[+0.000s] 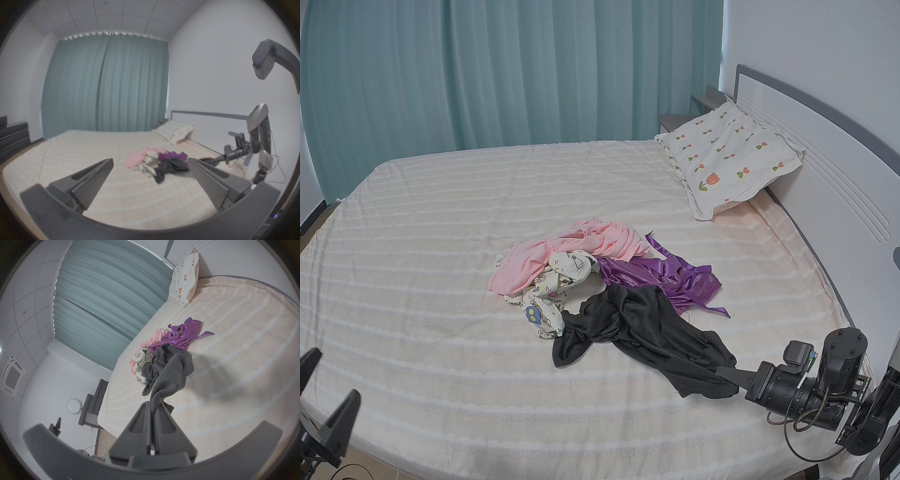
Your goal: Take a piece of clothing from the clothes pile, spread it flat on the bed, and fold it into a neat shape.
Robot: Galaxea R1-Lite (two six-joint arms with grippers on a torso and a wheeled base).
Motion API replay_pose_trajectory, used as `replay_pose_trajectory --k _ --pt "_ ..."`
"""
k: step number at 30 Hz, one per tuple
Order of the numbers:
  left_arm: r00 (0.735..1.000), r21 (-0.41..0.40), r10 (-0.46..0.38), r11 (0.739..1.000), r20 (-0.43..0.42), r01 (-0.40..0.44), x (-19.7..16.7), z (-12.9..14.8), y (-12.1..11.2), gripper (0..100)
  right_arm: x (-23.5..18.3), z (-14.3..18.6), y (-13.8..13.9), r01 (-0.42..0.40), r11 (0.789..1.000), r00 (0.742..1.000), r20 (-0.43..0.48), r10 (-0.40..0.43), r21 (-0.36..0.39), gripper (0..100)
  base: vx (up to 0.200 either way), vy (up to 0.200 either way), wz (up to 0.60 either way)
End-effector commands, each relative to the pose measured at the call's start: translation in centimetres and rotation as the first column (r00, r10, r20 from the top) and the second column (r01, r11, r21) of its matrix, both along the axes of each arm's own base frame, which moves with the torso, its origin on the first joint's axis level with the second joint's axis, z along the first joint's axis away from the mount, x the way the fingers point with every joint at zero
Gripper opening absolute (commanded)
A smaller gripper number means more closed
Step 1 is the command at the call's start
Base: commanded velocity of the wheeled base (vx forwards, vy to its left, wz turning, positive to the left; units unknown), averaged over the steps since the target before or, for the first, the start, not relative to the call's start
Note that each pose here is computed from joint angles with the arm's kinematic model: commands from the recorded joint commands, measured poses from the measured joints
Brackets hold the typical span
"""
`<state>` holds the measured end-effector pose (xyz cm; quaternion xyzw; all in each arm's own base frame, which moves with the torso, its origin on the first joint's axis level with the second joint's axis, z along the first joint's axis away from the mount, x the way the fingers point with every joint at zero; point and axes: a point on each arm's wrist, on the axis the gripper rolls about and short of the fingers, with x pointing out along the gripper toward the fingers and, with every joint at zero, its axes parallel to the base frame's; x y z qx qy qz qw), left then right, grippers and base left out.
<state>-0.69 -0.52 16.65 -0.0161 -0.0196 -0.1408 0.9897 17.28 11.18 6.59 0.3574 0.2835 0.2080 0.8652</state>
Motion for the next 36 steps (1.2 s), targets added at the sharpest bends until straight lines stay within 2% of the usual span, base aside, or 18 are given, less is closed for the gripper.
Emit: replay_pose_trajectory --k 1,4,5,6,10,16,17,19,21,25,30,33,36 --pt "0.925 -0.017 -0.179 0.983 -0.335 0.184 4.3 -2.4 -0.7 100 -0.6 -0.2 0.2 -0.01 1.0 1.0 -0.015 0.01 -0.014 0 0.0 0.0 0.0" --pt "0.879 -0.024 -0.214 0.974 -0.426 0.225 5.4 -3.2 -1.1 100 -0.6 -0.4 0.3 -0.009 1.0 1.0 -0.021 0.009 -0.015 0 0.0 0.0 0.0" --pt "0.879 -0.024 -0.214 0.974 -0.426 0.225 5.4 -3.2 -1.1 100 -0.6 -0.4 0.3 -0.009 1.0 1.0 -0.021 0.009 -0.015 0 0.0 0.0 0.0" --pt "0.853 -0.028 -0.221 0.971 -0.472 0.236 6.1 -3.5 -1.2 100 -0.6 -0.5 0.3 -0.01 1.0 1.0 -0.027 0.009 -0.015 0 0.0 0.0 0.0" --pt "0.79 -0.039 -0.26 0.957 -0.555 0.287 7.8 -3.9 -2.0 100 -0.6 -0.5 0.3 -0.008 1.0 1.0 -0.029 0.007 -0.015 0 0.0 0.0 0.0" --pt "0.733 -0.053 -0.266 0.952 -0.626 0.3 11.8 -4.9 -3.3 100 -0.6 -0.4 0.3 -0.01 1.0 1.0 -0.026 0.009 -0.015 0 0.0 0.0 0.0" --pt "0.731 -0.056 -0.267 0.952 -0.628 0.3 11.8 -4.9 -3.3 100 -0.6 -0.4 0.3 -0.01 1.0 1.0 -0.026 0.009 -0.015 0 0.0 0.0 0.0" --pt "0.695 -0.094 -0.27 0.955 -0.667 0.281 14.1 -5.9 -4.2 100 -0.6 -0.5 0.3 -0.008 1.0 1.0 -0.027 0.008 -0.016 0 0.0 0.0 0.0" --pt "0.678 -0.085 -0.249 0.96 -0.692 0.266 15.2 -6.8 -4.8 100 -0.6 -0.5 0.3 -0.01 1.0 1.0 -0.027 0.009 -0.015 0 0.0 0.0 0.0" --pt "0.658 -0.034 -0.164 0.978 -0.735 0.206 17.4 -8.9 -6.0 100 -0.6 -0.5 0.3 -0.008 1.0 1.0 -0.027 0.008 -0.015 0 0.0 0.0 0.0" --pt "0.644 -0.071 -0.128 0.991 -0.754 0.113 19.6 -10.6 -8.3 100 -0.6 -0.5 0.3 -0.006 1.0 0.999 -0.031 0.006 -0.012 0 0.0 0.0 0.0" --pt "0.639 -0.04 -0.018 0.999 -0.769 -0.02 22.1 -12.5 -10.1 100 -0.6 -0.6 0.3 -0.005 1.0 0.999 -0.036 0.005 -0.012 0 0.0 0.0 0.0" --pt "0.633 -0.03 0.032 0.996 -0.773 -0.087 23.7 -14.1 -11.2 100 -0.6 -0.5 0.3 0.003 1.0 0.999 -0.043 -0.003 0.003 0 0.0 0.0 0.0"
